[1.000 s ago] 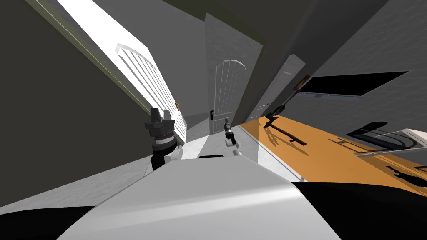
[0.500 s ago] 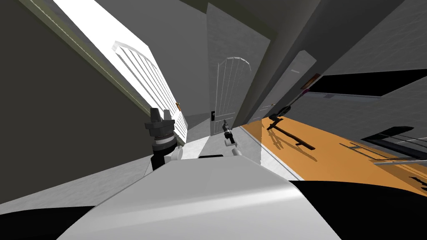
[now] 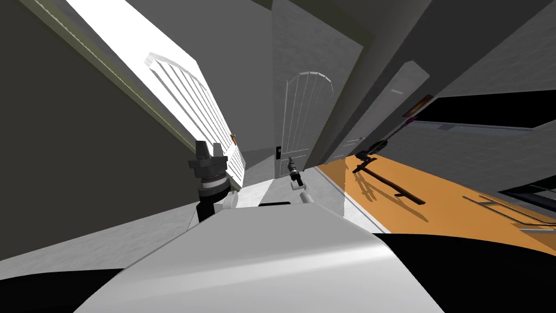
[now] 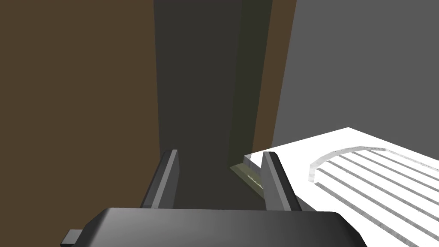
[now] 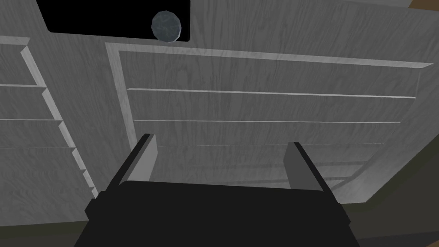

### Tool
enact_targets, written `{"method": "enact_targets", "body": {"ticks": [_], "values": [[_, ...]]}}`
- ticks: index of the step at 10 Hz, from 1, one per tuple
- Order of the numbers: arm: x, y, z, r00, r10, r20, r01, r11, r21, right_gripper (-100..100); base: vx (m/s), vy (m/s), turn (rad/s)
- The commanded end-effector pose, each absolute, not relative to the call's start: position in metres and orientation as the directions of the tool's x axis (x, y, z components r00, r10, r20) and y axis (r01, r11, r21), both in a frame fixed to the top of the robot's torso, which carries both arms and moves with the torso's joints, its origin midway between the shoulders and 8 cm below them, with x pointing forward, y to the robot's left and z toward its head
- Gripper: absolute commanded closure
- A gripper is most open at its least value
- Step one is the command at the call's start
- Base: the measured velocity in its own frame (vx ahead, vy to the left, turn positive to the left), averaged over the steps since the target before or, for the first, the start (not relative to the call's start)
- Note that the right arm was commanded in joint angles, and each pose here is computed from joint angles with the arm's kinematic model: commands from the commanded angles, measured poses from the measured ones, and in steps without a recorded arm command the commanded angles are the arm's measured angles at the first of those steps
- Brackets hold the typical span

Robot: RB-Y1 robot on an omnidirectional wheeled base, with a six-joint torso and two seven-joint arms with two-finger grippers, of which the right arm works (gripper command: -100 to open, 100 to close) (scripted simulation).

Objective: Push the door open

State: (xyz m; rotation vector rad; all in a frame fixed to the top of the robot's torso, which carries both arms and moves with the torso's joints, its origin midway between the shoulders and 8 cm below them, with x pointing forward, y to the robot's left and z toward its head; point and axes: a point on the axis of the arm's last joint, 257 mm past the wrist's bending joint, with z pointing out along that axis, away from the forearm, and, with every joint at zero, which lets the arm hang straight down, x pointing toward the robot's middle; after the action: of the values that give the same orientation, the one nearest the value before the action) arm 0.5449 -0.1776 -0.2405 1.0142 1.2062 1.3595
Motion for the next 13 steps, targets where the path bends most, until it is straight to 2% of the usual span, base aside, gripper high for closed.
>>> {"method": "enact_targets", "body": {"ticks": [1,8,10,13], "values": [[0.548,-0.17,-0.253,-0.149,0.989,-0.025,-0.116,0.008,0.993,-100,0.114,-0.032,0.1],[0.559,-0.14,-0.295,-0.195,0.981,-0.001,-0.002,0.0,1.0,-100,0.161,-0.05,0.077],[0.561,-0.149,-0.293,-0.187,0.982,-0.012,-0.009,0.011,1.0,-100,0.09,-0.005,0.018],[0.563,-0.155,-0.295,-0.18,0.984,-0.017,-0.006,0.016,1.0,-100,0.204,0.043,0.024]]}}
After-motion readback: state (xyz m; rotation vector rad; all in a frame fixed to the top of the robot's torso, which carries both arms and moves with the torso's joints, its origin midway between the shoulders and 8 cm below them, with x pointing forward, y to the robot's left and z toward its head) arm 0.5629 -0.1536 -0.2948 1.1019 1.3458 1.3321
